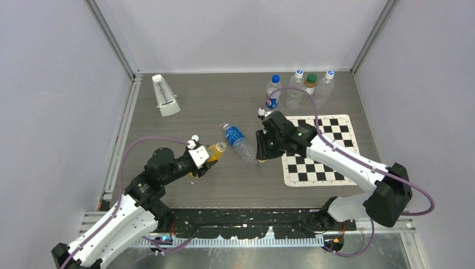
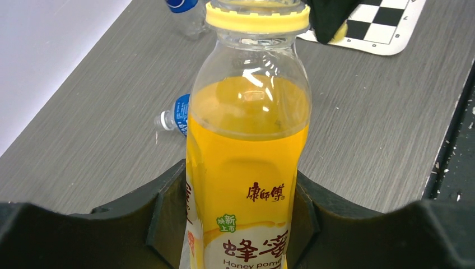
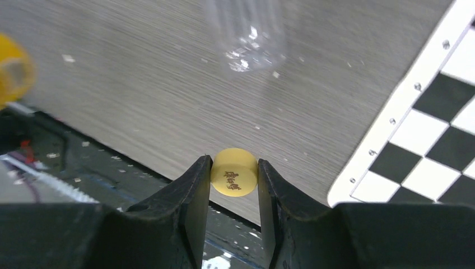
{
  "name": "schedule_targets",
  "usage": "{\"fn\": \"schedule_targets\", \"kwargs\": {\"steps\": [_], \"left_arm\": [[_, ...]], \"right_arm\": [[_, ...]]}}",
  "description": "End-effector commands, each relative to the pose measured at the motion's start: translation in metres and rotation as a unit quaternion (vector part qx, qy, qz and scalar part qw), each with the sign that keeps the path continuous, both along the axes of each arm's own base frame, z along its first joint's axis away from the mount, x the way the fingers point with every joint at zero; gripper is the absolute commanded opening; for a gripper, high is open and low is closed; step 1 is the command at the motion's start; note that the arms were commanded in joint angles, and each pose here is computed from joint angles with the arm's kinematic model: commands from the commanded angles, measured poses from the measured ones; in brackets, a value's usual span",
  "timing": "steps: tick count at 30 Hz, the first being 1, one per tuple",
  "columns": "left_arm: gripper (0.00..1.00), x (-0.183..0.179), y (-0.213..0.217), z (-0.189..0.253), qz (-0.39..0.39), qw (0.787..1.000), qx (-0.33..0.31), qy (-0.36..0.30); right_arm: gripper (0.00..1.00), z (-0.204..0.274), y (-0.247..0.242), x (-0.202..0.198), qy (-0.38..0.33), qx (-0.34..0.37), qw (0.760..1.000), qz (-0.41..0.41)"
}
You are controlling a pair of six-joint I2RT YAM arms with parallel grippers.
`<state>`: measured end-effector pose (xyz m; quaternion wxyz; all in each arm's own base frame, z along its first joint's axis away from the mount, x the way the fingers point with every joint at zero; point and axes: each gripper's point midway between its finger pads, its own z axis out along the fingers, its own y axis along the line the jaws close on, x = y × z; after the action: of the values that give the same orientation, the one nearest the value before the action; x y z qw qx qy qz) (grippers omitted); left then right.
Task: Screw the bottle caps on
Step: Screw the bottle cap onto the plastic bottle.
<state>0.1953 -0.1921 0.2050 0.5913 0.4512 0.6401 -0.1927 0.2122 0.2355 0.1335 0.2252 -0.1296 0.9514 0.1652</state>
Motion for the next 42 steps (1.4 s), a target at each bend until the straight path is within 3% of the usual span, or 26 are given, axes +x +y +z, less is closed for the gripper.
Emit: {"fn": "schedule_targets", "kwargs": {"steps": [1, 11, 13, 23, 42], "left_arm": [[0.08, -0.008, -0.009, 0.001, -0.04, 0.999, -0.003, -0.005], [0.08, -0.018, -0.018, -0.003, -0.076, 0.997, 0.0, 0.014], [0.08, -0.018, -0.018, -0.003, -0.076, 0.997, 0.0, 0.016], [0.06, -0.024, -0.025, -0.005, -0.095, 0.994, -0.006, 0.047], [0.04, -0.03, -0.03, -0.001, -0.112, 0.992, -0.016, 0.059]], "right_arm": [[0.19, 0.071, 0.028, -0.001, -0.055, 0.094, 0.991, 0.079], [0.17, 0.151, 0.052, -0.019, -0.149, 0.185, 0.945, 0.225], [0.13, 0.163, 0.059, -0.022, -0.16, 0.207, 0.934, 0.244], [0.13, 0.188, 0.086, -0.041, -0.133, 0.269, 0.898, 0.321], [0.13, 0.165, 0.111, -0.048, -0.109, 0.264, 0.889, 0.359]]}}
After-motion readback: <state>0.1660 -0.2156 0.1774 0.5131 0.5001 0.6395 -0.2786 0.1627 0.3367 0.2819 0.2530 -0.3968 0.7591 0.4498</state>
